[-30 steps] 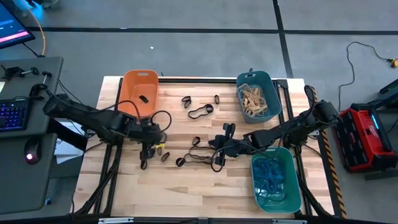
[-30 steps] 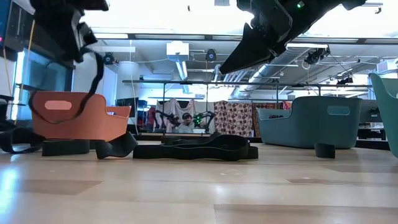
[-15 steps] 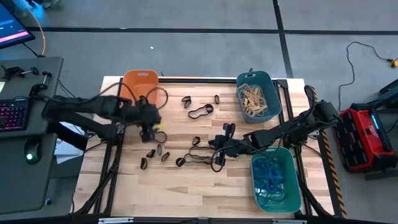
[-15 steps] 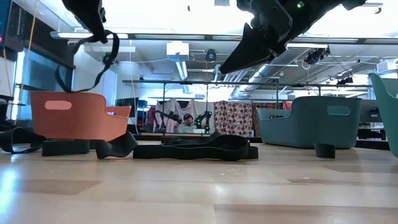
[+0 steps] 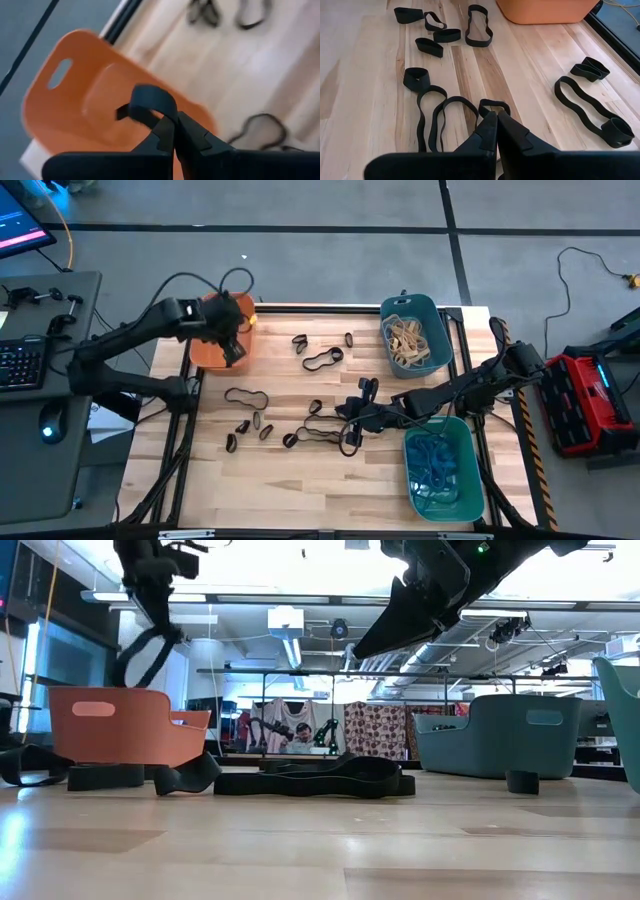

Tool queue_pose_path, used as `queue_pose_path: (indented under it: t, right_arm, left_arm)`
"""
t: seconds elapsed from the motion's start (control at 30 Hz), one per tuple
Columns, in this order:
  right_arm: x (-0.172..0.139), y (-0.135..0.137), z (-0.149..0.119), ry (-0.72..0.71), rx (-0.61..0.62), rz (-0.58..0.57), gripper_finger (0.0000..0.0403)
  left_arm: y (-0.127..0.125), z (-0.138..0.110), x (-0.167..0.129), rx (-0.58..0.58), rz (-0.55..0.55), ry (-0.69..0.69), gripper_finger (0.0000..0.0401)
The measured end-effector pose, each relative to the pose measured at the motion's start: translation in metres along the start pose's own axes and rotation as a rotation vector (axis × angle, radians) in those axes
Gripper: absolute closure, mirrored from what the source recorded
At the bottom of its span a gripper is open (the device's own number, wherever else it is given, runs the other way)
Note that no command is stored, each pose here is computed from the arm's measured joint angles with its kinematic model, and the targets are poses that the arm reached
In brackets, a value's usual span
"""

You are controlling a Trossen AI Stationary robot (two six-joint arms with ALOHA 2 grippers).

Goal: Sort rubber bands into baskets
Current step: Put the black rubber band into the orange bin

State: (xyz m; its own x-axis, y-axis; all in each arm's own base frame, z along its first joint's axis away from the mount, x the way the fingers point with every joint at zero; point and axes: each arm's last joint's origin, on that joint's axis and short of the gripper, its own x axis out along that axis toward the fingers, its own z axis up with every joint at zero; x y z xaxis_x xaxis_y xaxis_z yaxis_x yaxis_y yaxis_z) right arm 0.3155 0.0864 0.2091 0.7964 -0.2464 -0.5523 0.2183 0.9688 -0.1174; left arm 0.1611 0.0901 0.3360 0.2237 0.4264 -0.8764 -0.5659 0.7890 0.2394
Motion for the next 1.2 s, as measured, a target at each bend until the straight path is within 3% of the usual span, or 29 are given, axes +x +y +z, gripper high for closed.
queue_pose_path:
  t: [0.4, 0.63, 0.93, 1.2]
  right_arm:
    - [0.000, 0.000, 0.000, 0.000, 0.000, 0.000, 0.0403]
    - [0.000, 0.000, 0.000, 0.003, -0.002, -0.001, 0.0403]
    - [0.000, 0.000, 0.000, 0.004, -0.013, -0.001, 0.0403]
    - [0.000, 0.000, -0.001, 0.004, -0.003, -0.001, 0.0403]
  left_arm:
    - [0.039, 0.018, 0.053, -0.063, 0.127, 0.204, 0.0401]
    - [0.047, 0.022, 0.086, -0.077, 0.127, 0.287, 0.0401]
    - [0.044, 0.001, 0.127, -0.083, 0.029, 0.290, 0.0401]
    - [0.050, -0.014, 0.148, -0.110, 0.020, 0.260, 0.0401]
